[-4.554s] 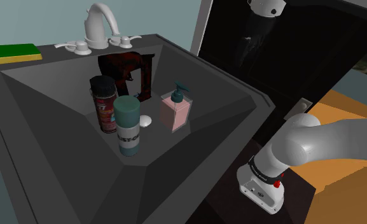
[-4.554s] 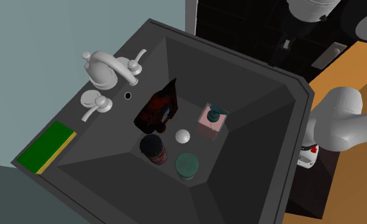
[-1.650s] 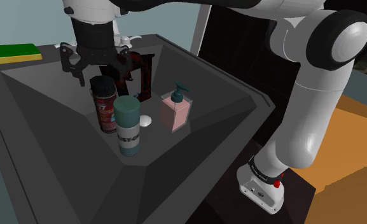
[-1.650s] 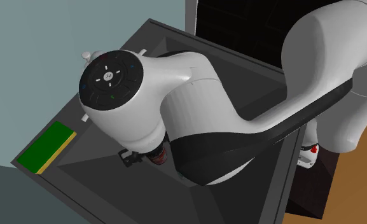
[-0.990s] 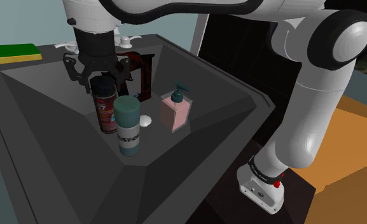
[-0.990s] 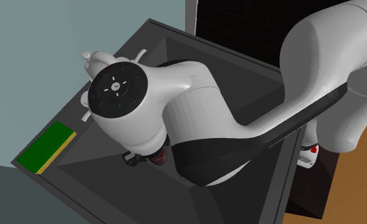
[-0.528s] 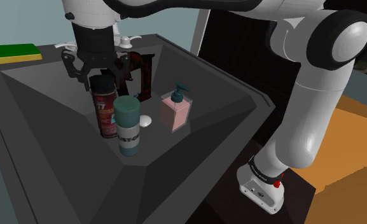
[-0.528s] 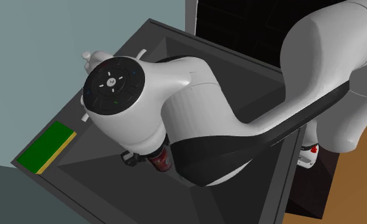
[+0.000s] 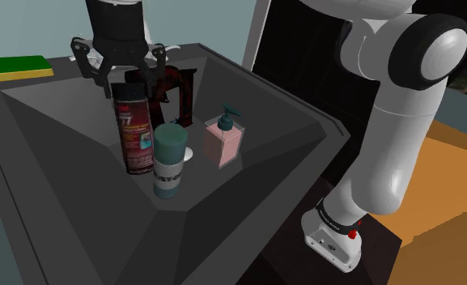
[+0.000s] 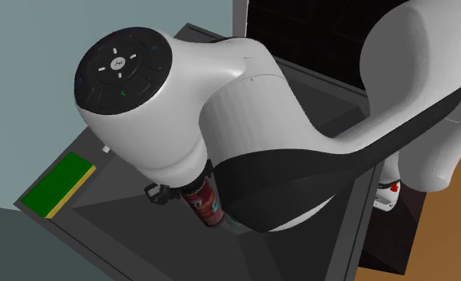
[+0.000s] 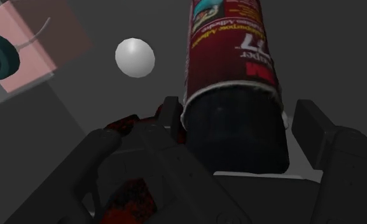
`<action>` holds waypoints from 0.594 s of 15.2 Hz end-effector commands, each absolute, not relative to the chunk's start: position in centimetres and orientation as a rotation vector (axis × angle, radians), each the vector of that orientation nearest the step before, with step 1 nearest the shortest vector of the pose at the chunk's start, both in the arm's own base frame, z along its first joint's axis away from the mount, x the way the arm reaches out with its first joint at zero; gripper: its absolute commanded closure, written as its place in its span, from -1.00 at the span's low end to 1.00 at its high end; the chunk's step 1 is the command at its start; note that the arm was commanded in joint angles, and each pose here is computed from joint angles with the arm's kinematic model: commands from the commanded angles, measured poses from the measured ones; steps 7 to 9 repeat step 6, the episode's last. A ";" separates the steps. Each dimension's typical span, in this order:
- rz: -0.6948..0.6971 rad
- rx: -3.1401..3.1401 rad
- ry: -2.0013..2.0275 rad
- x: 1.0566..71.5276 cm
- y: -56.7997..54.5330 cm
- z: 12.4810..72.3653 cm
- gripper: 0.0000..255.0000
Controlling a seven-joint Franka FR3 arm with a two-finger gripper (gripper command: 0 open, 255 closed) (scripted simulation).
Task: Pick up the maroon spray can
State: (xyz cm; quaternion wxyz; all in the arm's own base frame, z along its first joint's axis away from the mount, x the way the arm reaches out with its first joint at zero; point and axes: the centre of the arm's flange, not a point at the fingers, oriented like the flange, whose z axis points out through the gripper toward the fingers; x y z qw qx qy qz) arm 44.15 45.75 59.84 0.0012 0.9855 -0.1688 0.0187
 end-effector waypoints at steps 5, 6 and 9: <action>0.061 3.093 -0.533 44.3 45.8 62.5 1.00; 0.061 3.093 -0.533 44.3 45.8 62.5 1.00; 0.061 3.093 -0.533 44.3 45.8 62.5 1.00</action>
